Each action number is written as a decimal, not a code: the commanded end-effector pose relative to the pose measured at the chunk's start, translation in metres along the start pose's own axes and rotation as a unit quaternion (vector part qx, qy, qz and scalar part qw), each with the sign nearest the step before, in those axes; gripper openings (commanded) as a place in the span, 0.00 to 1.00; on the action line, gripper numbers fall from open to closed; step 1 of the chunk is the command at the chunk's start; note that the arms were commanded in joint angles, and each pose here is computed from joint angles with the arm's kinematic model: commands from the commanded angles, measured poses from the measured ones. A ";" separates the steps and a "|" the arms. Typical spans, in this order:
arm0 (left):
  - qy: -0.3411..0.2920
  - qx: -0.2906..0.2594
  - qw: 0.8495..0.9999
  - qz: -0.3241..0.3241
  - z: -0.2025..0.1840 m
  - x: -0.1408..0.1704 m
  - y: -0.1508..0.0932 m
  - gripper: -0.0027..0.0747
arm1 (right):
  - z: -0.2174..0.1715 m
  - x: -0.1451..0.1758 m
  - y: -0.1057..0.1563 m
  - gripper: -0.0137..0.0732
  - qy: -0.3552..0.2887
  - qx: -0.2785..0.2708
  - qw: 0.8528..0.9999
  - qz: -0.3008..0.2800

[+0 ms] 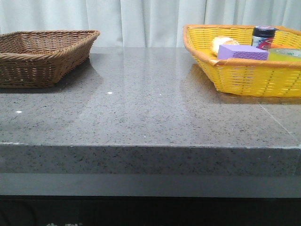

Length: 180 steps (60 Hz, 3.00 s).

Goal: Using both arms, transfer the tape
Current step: 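Reach the right gripper into the yellow basket and grasp the yellow tape roll, then lift the tape roll out and lower it onto the table between baskets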

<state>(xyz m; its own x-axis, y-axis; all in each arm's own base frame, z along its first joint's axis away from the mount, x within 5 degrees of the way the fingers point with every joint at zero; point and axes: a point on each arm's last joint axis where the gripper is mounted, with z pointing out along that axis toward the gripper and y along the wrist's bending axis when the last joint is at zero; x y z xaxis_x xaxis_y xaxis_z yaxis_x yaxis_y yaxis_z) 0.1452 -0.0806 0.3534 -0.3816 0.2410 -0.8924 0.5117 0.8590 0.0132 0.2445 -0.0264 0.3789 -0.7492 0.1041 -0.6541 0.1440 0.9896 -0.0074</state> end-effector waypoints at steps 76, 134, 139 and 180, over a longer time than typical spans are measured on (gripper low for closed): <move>-0.052 0.058 0.997 0.024 -0.008 -0.016 -0.022 0.71 | 0.166 -0.093 0.011 0.67 0.154 -0.057 0.980 -0.108; -0.052 0.058 0.997 0.024 -0.008 -0.016 -0.022 0.71 | 0.053 -0.121 0.023 0.32 0.052 -0.086 0.988 -0.114; -0.052 0.058 0.997 0.024 -0.008 -0.016 -0.022 0.71 | 0.033 -0.120 0.037 0.32 0.029 -0.103 0.986 -0.127; -0.052 0.058 0.997 0.024 -0.008 -0.016 -0.022 0.71 | -0.020 -0.069 0.220 0.32 -0.008 -0.273 0.910 -0.313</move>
<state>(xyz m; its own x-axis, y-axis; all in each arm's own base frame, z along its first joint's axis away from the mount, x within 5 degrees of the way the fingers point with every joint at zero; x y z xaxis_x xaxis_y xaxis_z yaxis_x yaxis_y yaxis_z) 0.1339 -0.0979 0.3530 -0.3520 0.2889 -0.8903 0.6146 0.7888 0.0130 0.3264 0.1745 0.4167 -0.6316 -0.5136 -0.5808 -0.6278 0.7784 -0.0056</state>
